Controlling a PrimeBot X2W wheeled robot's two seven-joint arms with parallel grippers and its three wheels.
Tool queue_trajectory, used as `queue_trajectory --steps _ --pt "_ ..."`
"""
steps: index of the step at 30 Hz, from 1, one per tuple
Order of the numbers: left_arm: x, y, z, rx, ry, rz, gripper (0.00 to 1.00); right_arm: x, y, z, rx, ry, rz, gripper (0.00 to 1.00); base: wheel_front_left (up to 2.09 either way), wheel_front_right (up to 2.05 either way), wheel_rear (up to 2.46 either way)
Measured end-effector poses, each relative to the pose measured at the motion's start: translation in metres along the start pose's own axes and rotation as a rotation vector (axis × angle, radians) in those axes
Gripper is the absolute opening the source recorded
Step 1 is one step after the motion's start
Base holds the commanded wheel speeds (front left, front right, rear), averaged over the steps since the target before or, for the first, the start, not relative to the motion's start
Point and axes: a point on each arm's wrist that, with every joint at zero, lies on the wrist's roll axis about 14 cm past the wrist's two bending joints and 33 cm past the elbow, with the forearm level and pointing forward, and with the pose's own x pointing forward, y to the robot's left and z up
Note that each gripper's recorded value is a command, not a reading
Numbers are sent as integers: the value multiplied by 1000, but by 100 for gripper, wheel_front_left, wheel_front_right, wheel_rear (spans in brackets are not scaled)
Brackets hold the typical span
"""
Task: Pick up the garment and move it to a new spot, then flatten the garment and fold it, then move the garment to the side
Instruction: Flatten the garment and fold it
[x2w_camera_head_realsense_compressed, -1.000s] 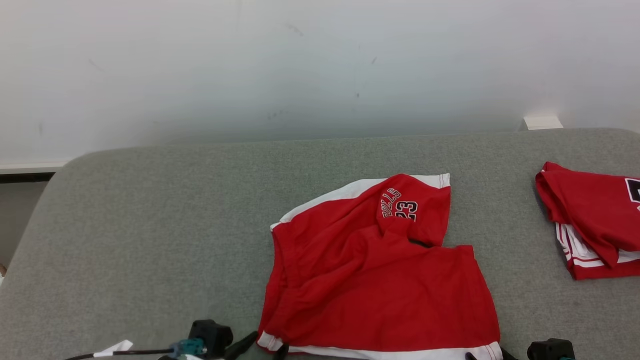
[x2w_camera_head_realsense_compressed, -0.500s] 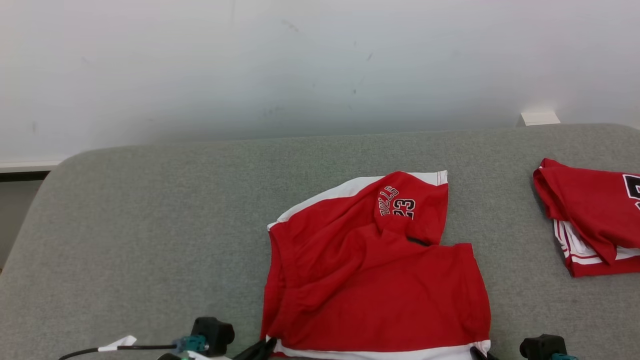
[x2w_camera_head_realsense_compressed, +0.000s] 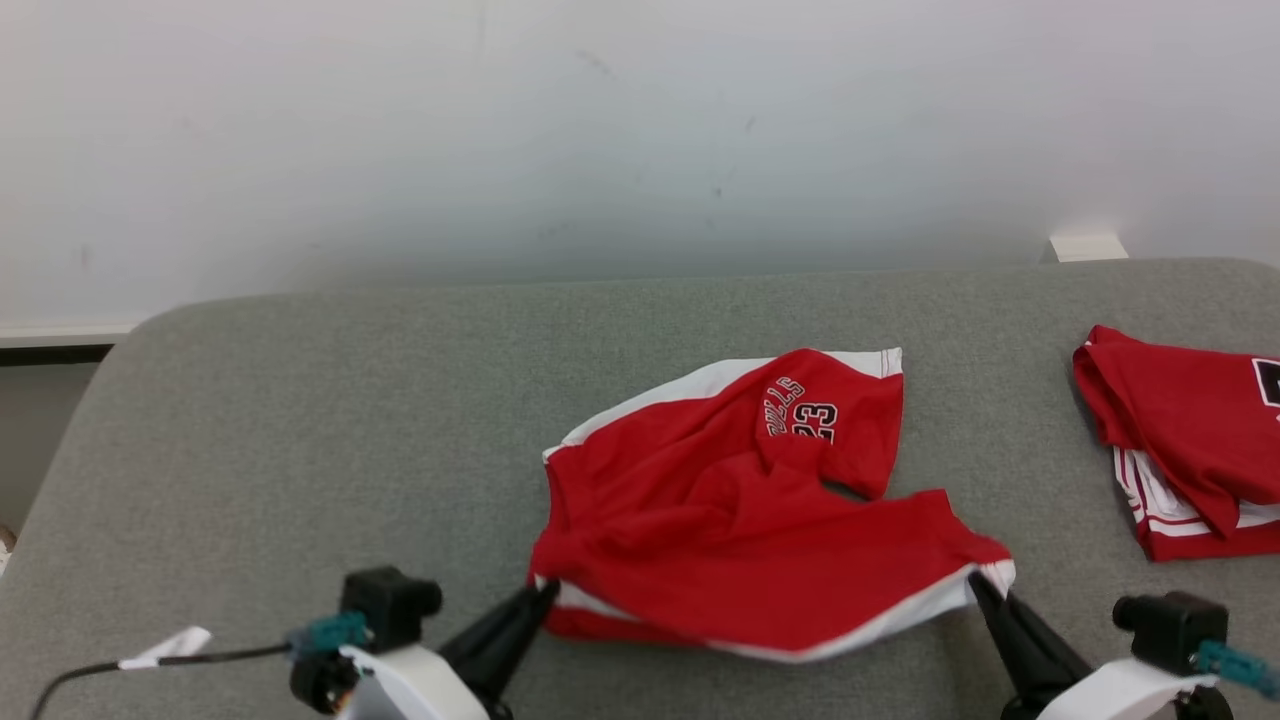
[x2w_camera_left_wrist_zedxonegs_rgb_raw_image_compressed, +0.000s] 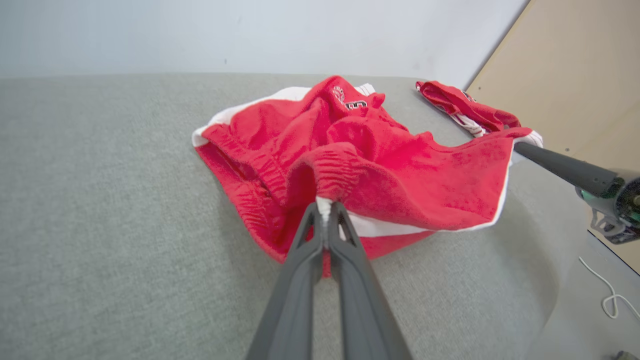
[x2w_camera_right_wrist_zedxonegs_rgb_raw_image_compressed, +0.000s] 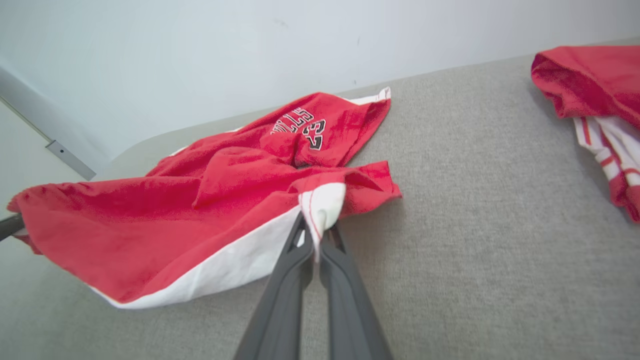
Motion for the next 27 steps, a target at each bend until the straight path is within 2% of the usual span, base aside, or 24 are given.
queue_trajectory --steps 3,8,12,18,27 --pt "6 7 26 -1 -60 -3 0 6 7 25 23 -52 35 0 0 0 0" --pt "24 30 64 89 -90 5 0 27 20 80 35 -154 102 0 0 0 0" --pt "46 50 91 112 -109 21 0 49 20 113 13 -185 126 0 0 0 0" --pt "91 67 125 53 -92 3 0 96 19 163 -23 -235 143 0 0 0 0" --pt "155 118 185 164 -91 60 0 170 20 239 -108 -359 132 0 0 0 0"
